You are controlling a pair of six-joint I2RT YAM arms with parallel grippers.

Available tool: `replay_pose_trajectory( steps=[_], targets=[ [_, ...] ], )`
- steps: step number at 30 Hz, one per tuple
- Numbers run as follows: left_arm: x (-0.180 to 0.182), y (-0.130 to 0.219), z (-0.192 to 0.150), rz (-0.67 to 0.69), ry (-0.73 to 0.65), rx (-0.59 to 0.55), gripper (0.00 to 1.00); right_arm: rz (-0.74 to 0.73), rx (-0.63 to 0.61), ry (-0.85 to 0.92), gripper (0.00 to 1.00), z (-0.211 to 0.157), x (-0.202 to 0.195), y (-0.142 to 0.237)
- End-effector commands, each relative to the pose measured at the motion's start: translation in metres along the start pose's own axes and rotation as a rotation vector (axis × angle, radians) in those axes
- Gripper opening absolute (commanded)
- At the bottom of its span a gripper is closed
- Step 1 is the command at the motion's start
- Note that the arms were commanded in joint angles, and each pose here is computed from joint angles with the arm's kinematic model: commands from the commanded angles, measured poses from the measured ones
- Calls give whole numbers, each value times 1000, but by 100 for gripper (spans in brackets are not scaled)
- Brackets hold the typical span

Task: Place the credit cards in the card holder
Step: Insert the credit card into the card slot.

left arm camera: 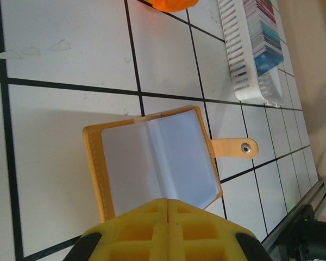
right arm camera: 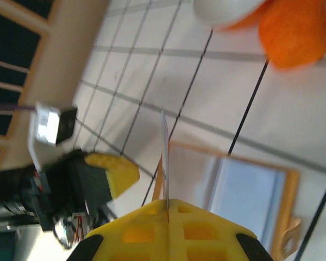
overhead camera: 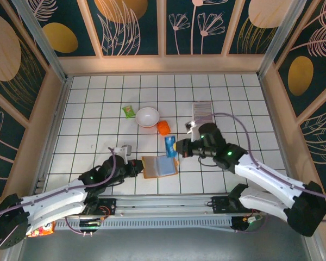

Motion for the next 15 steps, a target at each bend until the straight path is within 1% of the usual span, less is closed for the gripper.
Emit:
replay_pose_trajectory(
  steps=[1, 4, 8, 12, 15],
  targets=[
    [-14, -4, 9, -50, -4, 2, 0, 8, -1, -100, 0, -10, -1, -19],
    [-12, -10, 7, -28, -10, 26, 0, -4, 28, -105, 0, -22, -4, -36],
    [-8, -17, 3, -2, -19, 52, 0, -113, 40, -106, 0, -29, -16, -51],
    [-1, -24, -5, 32, -19, 89, 0, -146, 66, -110, 0, -35, -24, -64],
    [7, -27, -12, 56, -24, 100, 0, -190, 61, -107, 0, -37, -29, -70]
  ],
)
Point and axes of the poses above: each hand's point on the last joint's axis, 136 mm out from that joint toward the fingers, its own y axis back along the fingers, its own x axis along the line the jaws close on, z = x × y, the point moved 7 cm from there along y, back along the fingers, and after that the axes turned 13 degrees about -y, right-handed, at the moved point
